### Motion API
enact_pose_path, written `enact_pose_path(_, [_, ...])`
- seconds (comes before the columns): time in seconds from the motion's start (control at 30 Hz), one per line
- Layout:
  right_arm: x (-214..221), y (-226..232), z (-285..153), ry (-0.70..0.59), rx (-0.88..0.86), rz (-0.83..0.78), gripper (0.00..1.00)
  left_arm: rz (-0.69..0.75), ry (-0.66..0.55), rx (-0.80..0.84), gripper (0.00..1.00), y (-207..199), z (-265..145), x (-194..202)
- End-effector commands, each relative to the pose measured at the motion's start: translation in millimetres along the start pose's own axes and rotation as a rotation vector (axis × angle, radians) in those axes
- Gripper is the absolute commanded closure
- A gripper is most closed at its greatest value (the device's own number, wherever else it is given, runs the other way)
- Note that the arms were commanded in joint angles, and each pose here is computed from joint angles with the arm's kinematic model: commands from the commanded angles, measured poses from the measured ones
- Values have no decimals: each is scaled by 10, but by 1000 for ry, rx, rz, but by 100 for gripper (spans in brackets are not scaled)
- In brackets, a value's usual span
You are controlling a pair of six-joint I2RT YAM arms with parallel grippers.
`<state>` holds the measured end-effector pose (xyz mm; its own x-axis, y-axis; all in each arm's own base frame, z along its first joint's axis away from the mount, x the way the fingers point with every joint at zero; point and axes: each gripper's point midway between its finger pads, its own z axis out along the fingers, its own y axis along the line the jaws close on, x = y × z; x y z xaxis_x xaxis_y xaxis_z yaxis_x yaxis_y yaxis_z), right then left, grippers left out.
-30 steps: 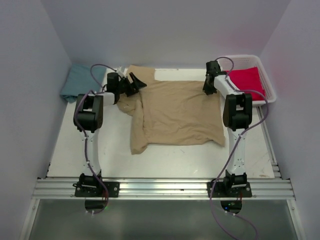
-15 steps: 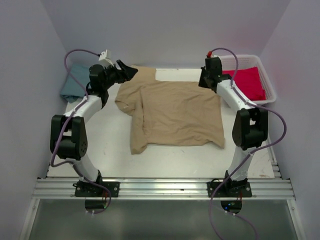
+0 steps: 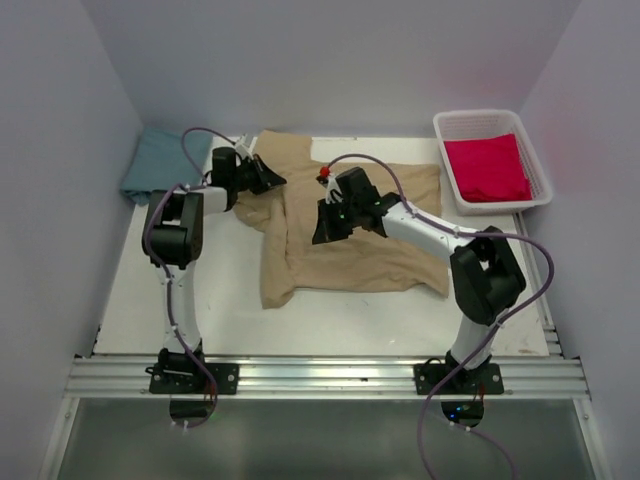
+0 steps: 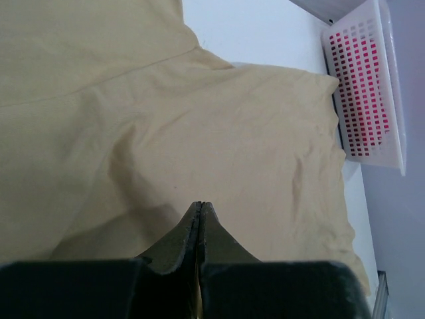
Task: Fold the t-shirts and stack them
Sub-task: Flatten out the tshirt
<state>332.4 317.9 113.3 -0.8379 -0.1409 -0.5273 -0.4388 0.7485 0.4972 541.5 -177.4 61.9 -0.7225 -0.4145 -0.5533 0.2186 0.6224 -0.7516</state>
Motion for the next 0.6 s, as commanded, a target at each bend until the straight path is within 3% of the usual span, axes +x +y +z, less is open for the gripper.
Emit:
enact_pose_path(0.0, [28, 394, 47, -1, -105, -25, 100, 69, -27, 143, 100, -430, 60, -232])
enact_pose_path(0.27, [350, 470, 437, 79, -58, -40, 100, 39, 22, 153, 100, -305, 157, -79])
enact_pose_path(0.43, [58, -513, 320, -50, 488, -4, 100, 46, -18, 130, 100, -511, -107, -129])
enact_pose_path(0.57, [-147, -924, 223, -94, 643, 22, 100, 100, -97, 2, 100, -514, -505, -50])
